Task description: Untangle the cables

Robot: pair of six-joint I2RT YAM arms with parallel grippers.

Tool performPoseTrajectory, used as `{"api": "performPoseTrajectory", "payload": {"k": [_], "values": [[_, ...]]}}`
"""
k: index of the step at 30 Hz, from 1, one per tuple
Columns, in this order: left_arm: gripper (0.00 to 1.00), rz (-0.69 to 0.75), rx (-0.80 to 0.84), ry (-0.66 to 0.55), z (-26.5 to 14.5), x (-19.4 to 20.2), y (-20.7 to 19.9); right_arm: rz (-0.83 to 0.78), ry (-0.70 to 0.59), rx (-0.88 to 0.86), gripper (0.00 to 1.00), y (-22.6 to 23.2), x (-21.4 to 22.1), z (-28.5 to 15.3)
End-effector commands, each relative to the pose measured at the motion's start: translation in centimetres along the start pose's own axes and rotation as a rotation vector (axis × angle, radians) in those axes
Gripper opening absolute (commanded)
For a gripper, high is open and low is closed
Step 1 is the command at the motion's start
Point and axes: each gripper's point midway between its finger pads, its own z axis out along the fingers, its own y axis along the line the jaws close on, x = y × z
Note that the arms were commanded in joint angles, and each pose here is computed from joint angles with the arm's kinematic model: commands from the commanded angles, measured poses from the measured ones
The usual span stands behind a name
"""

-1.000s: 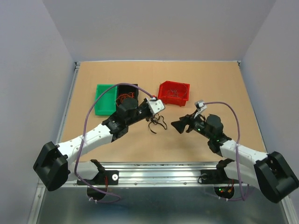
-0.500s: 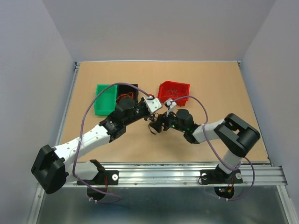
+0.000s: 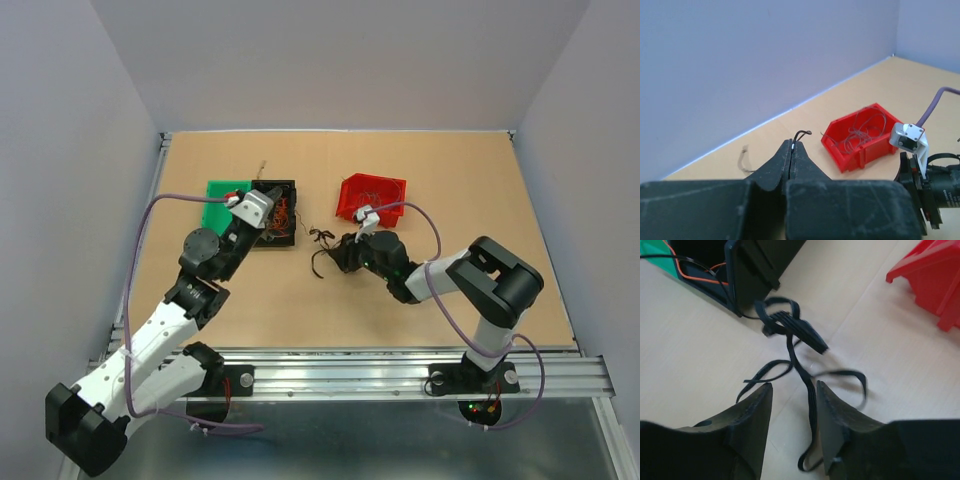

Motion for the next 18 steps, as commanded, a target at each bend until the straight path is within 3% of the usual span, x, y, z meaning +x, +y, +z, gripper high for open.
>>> {"api": "performPoseTrajectory", "payload": {"k": [1, 9, 13, 18], "values": [[0.00, -0.032, -0.066, -0.183, -1.5, -4.5, 1.4, -0.007, -0.112, 0.023, 0.38, 0.3, -3.6, -0.8], [0.00, -0.013, -0.170, -0.265, -4.0, -7.4, 3.6, -0.008, -0.115, 0.005, 0.34, 0.7, -3.8, -1.6], [0.00, 0.002, -0.075, -0.272, -3.8, -7.6, 1.9, -0.057, -0.076, -0.144, 0.78, 3.3, -3.4, -0.9], [0.00, 0.015, 0.005, -0.247, -3.1, -6.9, 0.5, -0.161, -0.053, -0.291, 0.87, 6.9, -1.9, -0.3]]}}
